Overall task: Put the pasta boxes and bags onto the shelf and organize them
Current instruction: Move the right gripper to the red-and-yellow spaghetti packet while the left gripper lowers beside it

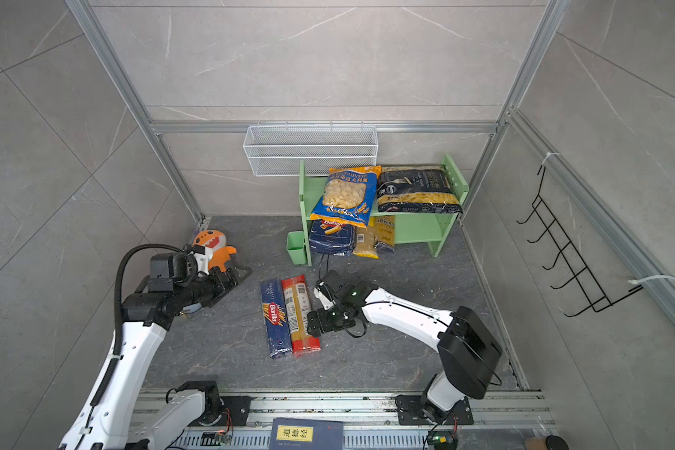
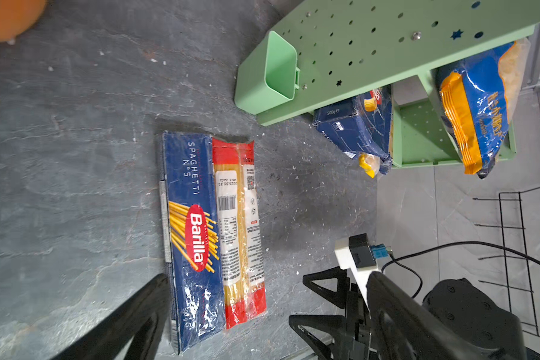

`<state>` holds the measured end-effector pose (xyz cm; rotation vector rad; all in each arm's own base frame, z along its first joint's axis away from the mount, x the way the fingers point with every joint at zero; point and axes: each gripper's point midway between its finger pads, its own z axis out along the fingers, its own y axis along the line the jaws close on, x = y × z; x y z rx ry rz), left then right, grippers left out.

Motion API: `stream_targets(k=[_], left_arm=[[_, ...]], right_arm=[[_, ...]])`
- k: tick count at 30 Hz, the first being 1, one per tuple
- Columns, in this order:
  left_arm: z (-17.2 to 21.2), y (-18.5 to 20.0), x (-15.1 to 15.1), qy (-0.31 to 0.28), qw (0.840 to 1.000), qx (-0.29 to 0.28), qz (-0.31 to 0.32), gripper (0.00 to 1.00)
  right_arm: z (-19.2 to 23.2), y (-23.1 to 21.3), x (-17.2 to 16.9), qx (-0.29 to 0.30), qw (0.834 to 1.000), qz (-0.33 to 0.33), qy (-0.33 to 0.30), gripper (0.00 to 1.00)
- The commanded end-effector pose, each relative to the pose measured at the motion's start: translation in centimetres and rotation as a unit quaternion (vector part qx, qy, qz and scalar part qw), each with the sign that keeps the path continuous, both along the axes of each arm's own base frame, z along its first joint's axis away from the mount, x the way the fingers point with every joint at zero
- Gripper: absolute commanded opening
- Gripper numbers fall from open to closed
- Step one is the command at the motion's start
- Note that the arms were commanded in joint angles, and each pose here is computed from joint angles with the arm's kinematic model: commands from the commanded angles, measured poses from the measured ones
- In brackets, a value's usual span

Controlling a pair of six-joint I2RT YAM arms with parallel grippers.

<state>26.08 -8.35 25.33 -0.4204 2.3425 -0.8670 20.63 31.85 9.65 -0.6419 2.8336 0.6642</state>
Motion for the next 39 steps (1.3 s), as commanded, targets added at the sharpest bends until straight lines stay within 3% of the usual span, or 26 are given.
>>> stream_targets(k=[1, 2, 3, 13, 27, 34, 39], left_arm=[[-0.4, 0.9, -1.9, 0.020, 1.000, 0.007, 0.022, 1.00], [-0.3, 1.0, -2.1, 0.019, 1.000, 0.009, 0.022, 1.00], [-0.2, 1.1, -2.5, 0.020, 0.999, 0.013, 0.022, 1.00], [0.4, 1.3, -2.8, 0.014, 0.999, 0.018, 0.025, 1.00], [0.8, 1.5, -3.0, 0.006, 0.999, 0.023, 0.030, 1.00], [0.8, 1.5, -2.7, 0.003, 0.999, 0.023, 0.031, 1.00], [0.8, 1.5, -2.5, 0.003, 0.999, 0.023, 0.030, 1.00]], right_arm=[[-0.7, 0.8, 0.3, -0.038, 0.999, 0.029, -0.025, 0.90], [-1.0, 1.1, 0.2, -0.045, 0.998, 0.035, -0.026, 0.98], [-1.4, 1.5, 0.0, -0.053, 0.997, 0.041, -0.027, 0.99], [-5.3, 2.9, -0.5, -0.149, 0.985, 0.076, -0.050, 0.99], [-7.3, 4.9, -0.3, -0.165, 0.981, 0.090, -0.046, 0.99], [-9.3, 5.7, 0.1, -0.225, 0.966, 0.114, -0.056, 0.99], [-11.0, 3.5, -0.1, -0.286, 0.951, 0.109, -0.050, 0.98]])
